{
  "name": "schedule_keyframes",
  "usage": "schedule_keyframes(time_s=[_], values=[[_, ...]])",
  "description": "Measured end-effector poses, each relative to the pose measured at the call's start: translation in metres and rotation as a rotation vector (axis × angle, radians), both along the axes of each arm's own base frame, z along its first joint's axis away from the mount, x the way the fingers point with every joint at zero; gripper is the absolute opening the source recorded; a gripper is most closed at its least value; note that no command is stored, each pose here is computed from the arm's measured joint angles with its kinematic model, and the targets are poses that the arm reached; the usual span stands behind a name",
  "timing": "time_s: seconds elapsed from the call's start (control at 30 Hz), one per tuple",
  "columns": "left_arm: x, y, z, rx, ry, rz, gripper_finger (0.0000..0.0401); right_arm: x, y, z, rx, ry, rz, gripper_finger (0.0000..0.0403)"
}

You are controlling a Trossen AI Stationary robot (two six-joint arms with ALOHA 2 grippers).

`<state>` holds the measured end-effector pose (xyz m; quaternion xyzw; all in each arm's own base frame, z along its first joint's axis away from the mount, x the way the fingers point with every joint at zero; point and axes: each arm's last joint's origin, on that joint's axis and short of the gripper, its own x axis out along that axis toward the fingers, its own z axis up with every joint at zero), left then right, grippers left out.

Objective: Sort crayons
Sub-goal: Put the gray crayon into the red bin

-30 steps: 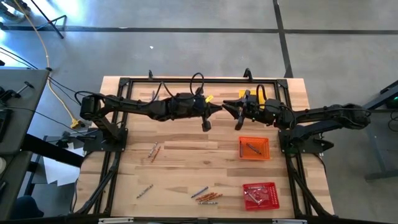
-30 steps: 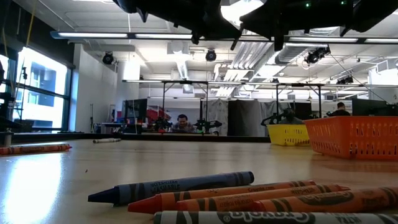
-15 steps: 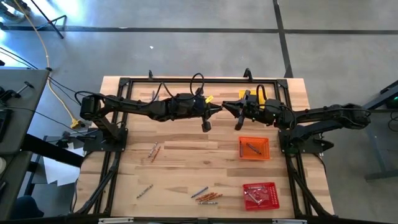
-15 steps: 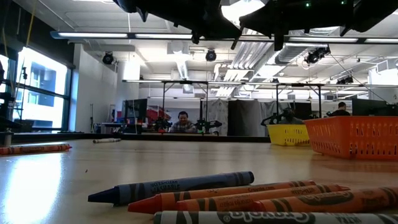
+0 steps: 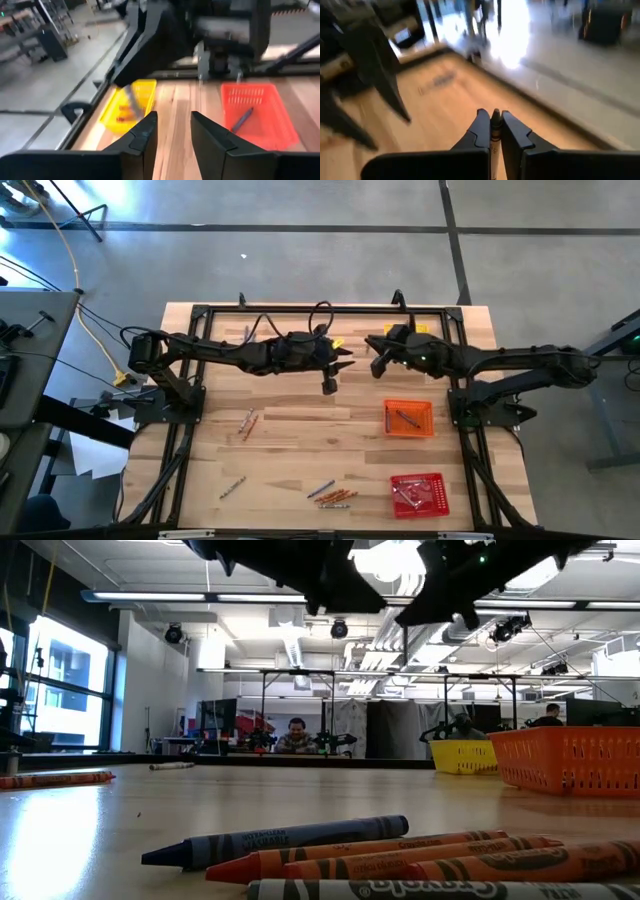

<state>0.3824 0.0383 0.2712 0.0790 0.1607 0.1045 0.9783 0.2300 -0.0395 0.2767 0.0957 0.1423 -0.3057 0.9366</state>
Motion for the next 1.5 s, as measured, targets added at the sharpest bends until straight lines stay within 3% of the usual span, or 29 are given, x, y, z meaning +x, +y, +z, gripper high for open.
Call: schedule_keyframes(time_s=[0.2,0.37,0.5,0.63,0.83,1.07,1.23,1.5], values=[[-0.005,0.001,-0.012,-0.034,0.132,0.027,0.0104,-0.014,0.025,0.030,0.377,0.222,0.091,0.0002],[-0.008,0.003,-0.017,-0.049,0.182,0.106,0.0100,-0.023,0.066,0.048,0.657,0.222,0.168,0.0003],[-0.009,0.003,-0.018,-0.031,0.189,0.144,0.0100,-0.029,0.108,0.044,0.872,0.249,0.215,0.0004],[-0.012,0.002,-0.021,-0.031,0.234,0.146,0.0100,-0.041,0.151,0.030,1.000,0.342,0.216,0.0005],[-0.014,0.003,-0.023,-0.073,0.255,0.204,0.0100,-0.050,0.203,0.004,1.046,0.433,0.131,0.0006],[-0.013,-0.008,-0.022,-0.085,0.234,0.205,0.0100,-0.051,0.240,-0.035,1.012,0.562,0.032,0.0006],[-0.012,-0.022,-0.021,-0.081,0.225,0.170,0.0100,-0.052,0.254,-0.052,1.015,0.675,0.035,0.0007],[-0.012,-0.044,-0.023,-0.047,0.254,0.101,0.0100,-0.053,0.262,-0.052,1.015,0.659,0.101,0.0007]])
